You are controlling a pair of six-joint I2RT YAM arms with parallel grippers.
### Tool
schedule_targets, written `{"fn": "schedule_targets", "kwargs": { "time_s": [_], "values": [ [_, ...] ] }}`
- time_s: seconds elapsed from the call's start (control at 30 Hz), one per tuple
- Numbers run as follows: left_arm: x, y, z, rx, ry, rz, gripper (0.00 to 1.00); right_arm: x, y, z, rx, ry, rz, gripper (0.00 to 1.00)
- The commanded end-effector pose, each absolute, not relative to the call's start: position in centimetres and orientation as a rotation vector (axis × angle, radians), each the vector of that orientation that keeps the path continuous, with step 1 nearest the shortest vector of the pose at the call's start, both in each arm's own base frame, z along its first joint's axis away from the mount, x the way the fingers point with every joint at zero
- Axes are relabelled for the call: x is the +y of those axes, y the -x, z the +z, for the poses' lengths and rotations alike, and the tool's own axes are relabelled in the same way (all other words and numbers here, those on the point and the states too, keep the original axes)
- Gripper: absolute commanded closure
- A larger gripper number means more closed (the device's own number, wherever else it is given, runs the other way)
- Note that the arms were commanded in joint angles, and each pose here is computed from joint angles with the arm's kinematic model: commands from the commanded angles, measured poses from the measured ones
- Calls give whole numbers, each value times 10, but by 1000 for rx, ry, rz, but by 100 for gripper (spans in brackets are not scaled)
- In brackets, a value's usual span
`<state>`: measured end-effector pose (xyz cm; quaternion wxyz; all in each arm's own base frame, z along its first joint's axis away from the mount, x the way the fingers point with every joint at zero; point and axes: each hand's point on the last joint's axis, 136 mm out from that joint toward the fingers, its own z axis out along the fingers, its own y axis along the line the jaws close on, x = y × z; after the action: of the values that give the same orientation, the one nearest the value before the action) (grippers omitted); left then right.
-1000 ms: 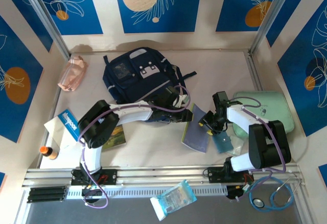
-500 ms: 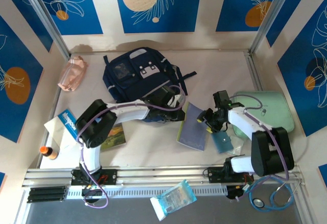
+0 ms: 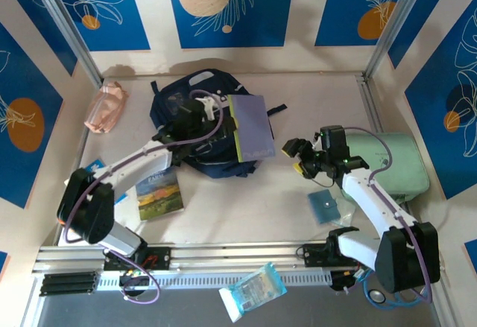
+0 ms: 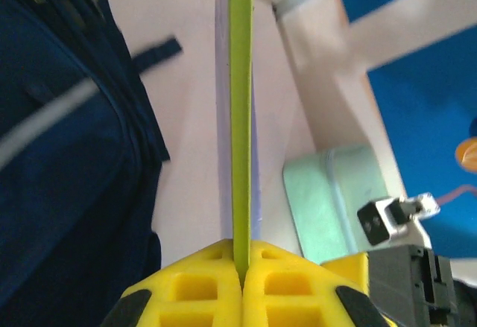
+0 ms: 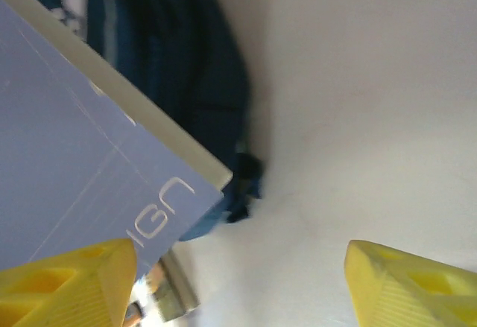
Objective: Pack books, pencil case, and school supplies into a backpack
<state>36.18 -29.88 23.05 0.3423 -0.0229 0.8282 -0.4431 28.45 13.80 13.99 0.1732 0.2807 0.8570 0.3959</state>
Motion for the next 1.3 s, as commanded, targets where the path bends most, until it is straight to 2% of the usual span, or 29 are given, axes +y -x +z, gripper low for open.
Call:
{"fn": "schedule_targets", "kwargs": {
  "time_s": [0.0, 0.2, 0.43, 0.7, 0.93, 1.27],
  "values": [
    [-279, -382, 277, 1911, 238, -1172, 100, 170, -302, 189, 2203, -731, 1480, 24],
    [-270, -394, 307, 1760, 398, -1268, 100, 201, -325, 237, 2037, -633, 1656, 19],
    [-266, -399, 325, 1651, 504, -1367, 100, 238, -340, 239, 2037, -598, 1795, 18],
    [-258, -392, 305, 1668, 593, -1387, 100, 255, -356, 247, 1992, -511, 1818, 24],
    [-260, -390, 310, 1654, 587, -1422, 100, 274, -357, 240, 1985, -497, 1866, 30],
    [-252, -386, 300, 1665, 620, -1391, 100, 258, -359, 237, 1914, -559, 1849, 36]
  ]
}}
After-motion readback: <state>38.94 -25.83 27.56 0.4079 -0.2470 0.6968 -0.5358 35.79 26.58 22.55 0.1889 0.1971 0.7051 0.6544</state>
